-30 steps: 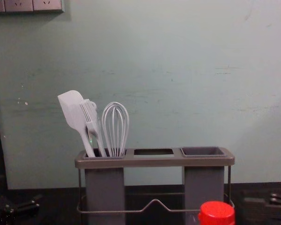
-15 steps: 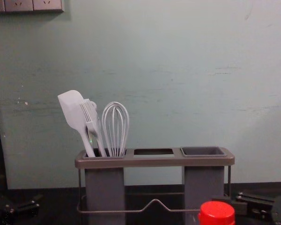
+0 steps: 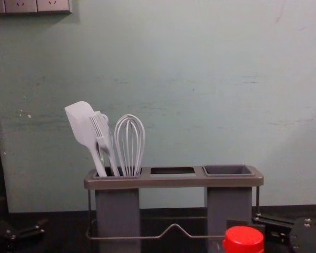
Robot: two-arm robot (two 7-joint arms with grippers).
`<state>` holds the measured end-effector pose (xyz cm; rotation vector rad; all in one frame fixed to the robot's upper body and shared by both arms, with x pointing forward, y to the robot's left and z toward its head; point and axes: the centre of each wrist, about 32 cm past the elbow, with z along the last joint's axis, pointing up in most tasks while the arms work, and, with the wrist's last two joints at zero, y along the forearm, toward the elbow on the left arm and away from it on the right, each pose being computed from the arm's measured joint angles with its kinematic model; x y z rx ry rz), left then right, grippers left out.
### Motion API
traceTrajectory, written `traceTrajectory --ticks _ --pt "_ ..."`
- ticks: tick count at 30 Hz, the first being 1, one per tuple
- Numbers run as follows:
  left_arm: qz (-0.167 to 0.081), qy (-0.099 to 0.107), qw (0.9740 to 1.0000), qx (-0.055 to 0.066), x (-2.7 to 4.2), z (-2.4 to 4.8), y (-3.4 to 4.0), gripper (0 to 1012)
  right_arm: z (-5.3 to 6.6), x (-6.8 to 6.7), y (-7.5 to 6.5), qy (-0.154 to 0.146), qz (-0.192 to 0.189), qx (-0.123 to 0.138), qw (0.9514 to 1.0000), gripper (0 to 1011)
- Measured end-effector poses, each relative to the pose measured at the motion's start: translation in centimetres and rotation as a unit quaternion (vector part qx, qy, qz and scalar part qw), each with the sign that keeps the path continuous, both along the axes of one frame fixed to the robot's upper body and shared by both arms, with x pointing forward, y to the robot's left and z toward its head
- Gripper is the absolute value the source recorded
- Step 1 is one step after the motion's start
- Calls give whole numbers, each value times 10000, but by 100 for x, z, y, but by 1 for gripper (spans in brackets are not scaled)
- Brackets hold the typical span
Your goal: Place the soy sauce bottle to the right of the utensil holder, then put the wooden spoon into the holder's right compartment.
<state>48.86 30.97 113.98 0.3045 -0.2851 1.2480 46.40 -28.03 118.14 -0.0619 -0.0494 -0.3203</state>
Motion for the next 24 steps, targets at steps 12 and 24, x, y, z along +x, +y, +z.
traceTrajectory --ticks 12,24 --pt "0 0 10000 0 0 0 0 1005 3 0 -5 0 4 3 10000 863" --pt "0 0 10000 0 0 0 0 1005 5 -2 -8 1 7 8 10000 507"
